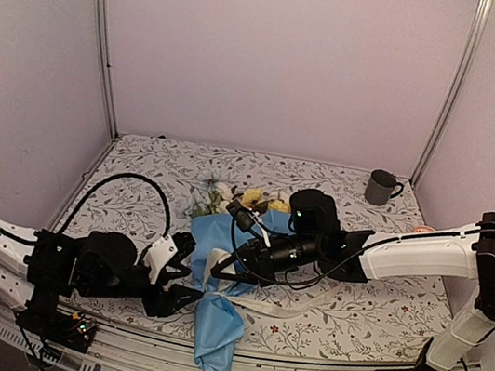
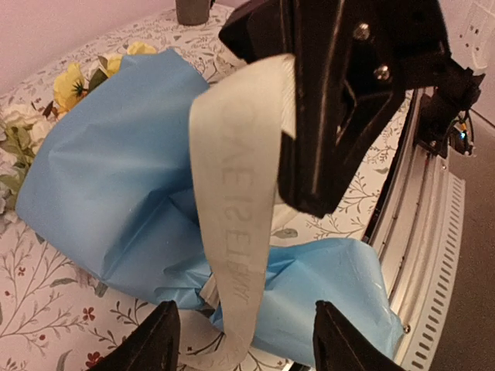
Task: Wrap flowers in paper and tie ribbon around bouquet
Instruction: Pass from the left arm to the right, then pass from the right arm to the left
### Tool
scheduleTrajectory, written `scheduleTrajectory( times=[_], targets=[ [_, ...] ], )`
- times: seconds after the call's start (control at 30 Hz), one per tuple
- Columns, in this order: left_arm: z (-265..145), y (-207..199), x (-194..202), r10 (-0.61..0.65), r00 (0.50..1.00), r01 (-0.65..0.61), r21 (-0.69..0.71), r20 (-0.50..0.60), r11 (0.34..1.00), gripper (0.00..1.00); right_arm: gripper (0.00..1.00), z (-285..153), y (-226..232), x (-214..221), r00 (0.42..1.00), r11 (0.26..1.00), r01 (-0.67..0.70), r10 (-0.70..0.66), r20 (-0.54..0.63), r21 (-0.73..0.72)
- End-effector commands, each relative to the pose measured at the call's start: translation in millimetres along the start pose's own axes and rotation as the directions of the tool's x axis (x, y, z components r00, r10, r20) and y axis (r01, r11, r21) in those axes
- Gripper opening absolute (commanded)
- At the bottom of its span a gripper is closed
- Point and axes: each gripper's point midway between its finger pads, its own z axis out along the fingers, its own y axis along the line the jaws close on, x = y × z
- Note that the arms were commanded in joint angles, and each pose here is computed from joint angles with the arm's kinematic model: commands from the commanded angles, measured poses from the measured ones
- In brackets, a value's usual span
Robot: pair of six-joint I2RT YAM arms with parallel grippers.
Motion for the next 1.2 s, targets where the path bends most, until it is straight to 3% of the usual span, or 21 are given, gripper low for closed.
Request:
scheduleTrajectory(
  times=[0.0,0.13,0.2,0.27,0.33,0.4,0.43,0.53,0.6,0.67,0.73,0.87,1.03,1.17],
  targets=[
    [6,7,-28,0.043,0.991,-0.026,-0.134,0.128,0.991,0.66,0.00,1,-6,-2,0.994,0.993,-0.108,0.108,0.011,0.042],
    [29,3,-14,0.125,0.990,-0.112,-0.184,0.060,0.976,0.70,0.00,-2,-8,1,0.992,0.990,-0.127,0.126,0.020,0.058],
    [39,10,-8,0.164,0.986,-0.154,-0.263,0.017,0.952,0.67,0.00,-1,-8,2,0.991,0.990,-0.132,0.131,0.019,0.056],
    [43,26,-6,0.185,0.982,-0.182,-0.384,-0.028,0.906,0.51,0.00,-1,-7,1,0.991,0.990,-0.131,0.130,0.019,0.052],
    [42,37,-6,0.179,0.982,-0.184,-0.472,-0.056,0.862,0.30,0.00,-2,-5,0,0.992,0.991,-0.127,0.126,0.019,0.046],
    [39,40,-5,0.180,0.981,-0.192,-0.505,-0.072,0.842,0.06,0.00,-3,-3,0,0.993,0.992,-0.119,0.118,0.017,0.040],
    [38,38,-5,0.181,0.981,-0.193,-0.501,-0.073,0.844,0.00,0.00,-3,-2,1,0.994,0.993,-0.112,0.112,0.014,0.038],
    [34,16,-1,0.215,0.973,-0.231,-0.378,-0.085,0.897,0.00,0.00,-4,-3,6,0.994,0.993,-0.107,0.107,-0.005,0.046],
    [31,-16,7,0.262,0.963,-0.270,-0.155,-0.071,0.950,0.00,0.00,-3,-6,14,0.994,0.994,-0.099,0.101,-0.033,0.051],
    [14,-54,6,0.272,0.962,-0.272,0.114,0.019,0.955,0.00,0.00,-2,-2,19,0.995,0.996,-0.082,0.083,-0.062,0.017],
    [-21,-87,-13,0.214,0.958,-0.270,0.352,0.191,0.896,0.00,0.00,-2,10,24,0.994,0.996,-0.065,0.059,-0.094,-0.058],
    [-60,-69,-41,0.091,0.925,-0.253,0.417,0.370,0.873,0.00,0.00,-4,27,28,0.992,0.989,-0.008,-0.010,-0.122,-0.145],
    [-63,-25,-58,0.056,0.934,-0.181,0.333,0.353,0.925,0.00,0.00,-1,18,31,0.988,0.993,-0.001,-0.016,-0.153,-0.115],
    [-53,-7,-73,0.067,0.959,-0.143,0.264,0.275,0.954,0.00,0.00,3,10,38,0.983,0.996,-0.023,0.007,-0.183,-0.090]
  ],
)
